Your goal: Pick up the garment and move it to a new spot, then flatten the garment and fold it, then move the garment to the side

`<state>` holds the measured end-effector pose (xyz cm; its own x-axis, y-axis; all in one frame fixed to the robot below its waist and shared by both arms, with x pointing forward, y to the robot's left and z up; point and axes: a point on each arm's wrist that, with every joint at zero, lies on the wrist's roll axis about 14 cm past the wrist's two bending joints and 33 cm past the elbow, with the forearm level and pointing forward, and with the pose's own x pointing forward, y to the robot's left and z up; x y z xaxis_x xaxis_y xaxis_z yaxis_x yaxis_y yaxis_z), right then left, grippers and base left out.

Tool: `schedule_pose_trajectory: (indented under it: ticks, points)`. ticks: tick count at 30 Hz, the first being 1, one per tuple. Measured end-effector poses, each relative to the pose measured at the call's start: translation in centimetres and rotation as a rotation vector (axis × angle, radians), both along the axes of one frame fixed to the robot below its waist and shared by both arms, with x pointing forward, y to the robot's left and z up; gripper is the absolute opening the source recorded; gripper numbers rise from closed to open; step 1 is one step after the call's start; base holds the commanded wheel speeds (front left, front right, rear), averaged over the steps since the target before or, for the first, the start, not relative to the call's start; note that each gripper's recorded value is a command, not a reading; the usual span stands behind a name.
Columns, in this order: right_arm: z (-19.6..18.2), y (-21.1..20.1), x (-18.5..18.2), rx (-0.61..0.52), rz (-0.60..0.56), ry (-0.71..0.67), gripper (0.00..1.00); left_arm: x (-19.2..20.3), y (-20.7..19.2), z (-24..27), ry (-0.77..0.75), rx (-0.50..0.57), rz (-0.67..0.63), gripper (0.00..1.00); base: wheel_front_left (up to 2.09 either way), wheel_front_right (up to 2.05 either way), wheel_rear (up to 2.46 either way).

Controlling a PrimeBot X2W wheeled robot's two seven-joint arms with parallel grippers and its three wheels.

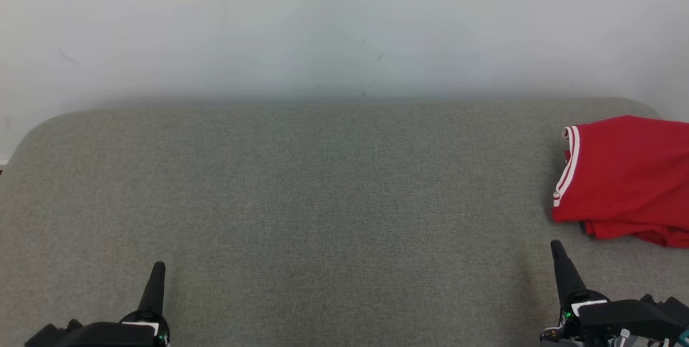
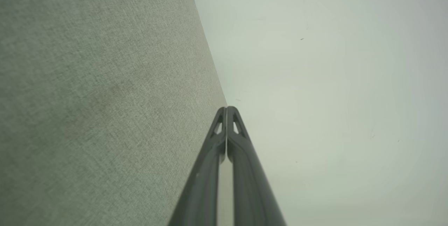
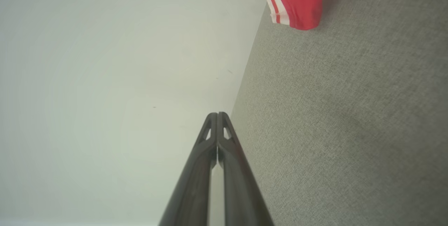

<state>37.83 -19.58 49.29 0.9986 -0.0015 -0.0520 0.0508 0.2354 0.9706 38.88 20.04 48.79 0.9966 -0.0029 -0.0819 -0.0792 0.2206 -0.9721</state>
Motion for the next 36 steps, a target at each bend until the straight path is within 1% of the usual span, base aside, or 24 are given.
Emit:
schedule_pose_trajectory:
  ticks: [22, 33, 36]
  points:
    - [0.6, -0.5, 0.5, 0.164, -0.033, -0.028, 0.00, 0.8, -0.3, 1.1, -0.040, -0.161, -0.017, 0.00, 0.00, 0.00, 0.00]
    - [1.1, -0.8, 0.9, 0.240, -0.047, -0.047, 0.00, 1.1, -0.4, 1.7, -0.060, -0.226, -0.025, 0.00, 0.00, 0.00, 0.00]
    - [1.1, -0.8, 0.9, 0.241, -0.047, -0.047, 0.00, 1.1, -0.4, 1.7, -0.060, -0.226, -0.025, 0.00, 0.00, 0.00, 0.00]
